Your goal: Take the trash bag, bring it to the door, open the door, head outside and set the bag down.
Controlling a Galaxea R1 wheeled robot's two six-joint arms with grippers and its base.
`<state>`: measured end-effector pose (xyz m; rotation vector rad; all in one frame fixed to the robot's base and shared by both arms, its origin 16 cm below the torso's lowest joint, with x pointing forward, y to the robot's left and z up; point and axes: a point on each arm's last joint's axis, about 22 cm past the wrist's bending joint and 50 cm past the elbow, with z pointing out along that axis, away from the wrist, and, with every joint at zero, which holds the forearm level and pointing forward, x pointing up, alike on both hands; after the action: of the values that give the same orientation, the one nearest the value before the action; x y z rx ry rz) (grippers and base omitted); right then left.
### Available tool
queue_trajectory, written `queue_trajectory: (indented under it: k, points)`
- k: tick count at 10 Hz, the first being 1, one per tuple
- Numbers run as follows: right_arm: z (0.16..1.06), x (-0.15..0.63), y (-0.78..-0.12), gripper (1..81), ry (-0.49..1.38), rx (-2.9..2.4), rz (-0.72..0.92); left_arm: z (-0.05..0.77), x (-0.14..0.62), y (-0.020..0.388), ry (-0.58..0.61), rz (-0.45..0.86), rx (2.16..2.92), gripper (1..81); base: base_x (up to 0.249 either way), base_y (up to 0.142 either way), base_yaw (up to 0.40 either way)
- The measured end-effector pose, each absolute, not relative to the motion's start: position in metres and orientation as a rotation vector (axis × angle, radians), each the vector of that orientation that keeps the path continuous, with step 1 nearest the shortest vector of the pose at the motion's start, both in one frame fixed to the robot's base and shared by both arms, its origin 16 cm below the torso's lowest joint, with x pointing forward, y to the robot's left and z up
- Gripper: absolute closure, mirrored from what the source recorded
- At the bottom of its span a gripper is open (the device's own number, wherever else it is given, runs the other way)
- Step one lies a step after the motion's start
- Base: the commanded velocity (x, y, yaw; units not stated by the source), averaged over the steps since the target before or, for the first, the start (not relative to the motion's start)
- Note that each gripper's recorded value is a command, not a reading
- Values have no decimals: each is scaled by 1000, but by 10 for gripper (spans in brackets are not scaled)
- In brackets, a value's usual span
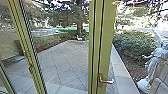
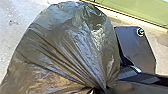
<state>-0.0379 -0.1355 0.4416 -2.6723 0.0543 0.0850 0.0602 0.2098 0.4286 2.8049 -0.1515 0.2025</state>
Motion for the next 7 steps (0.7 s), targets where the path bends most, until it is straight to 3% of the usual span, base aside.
queue_trajectory:
  k: [7]
  points:
    - [441,-38,-137,10,56,-2675,85,429,64,213,-142,204,2811,811,0,0,0]
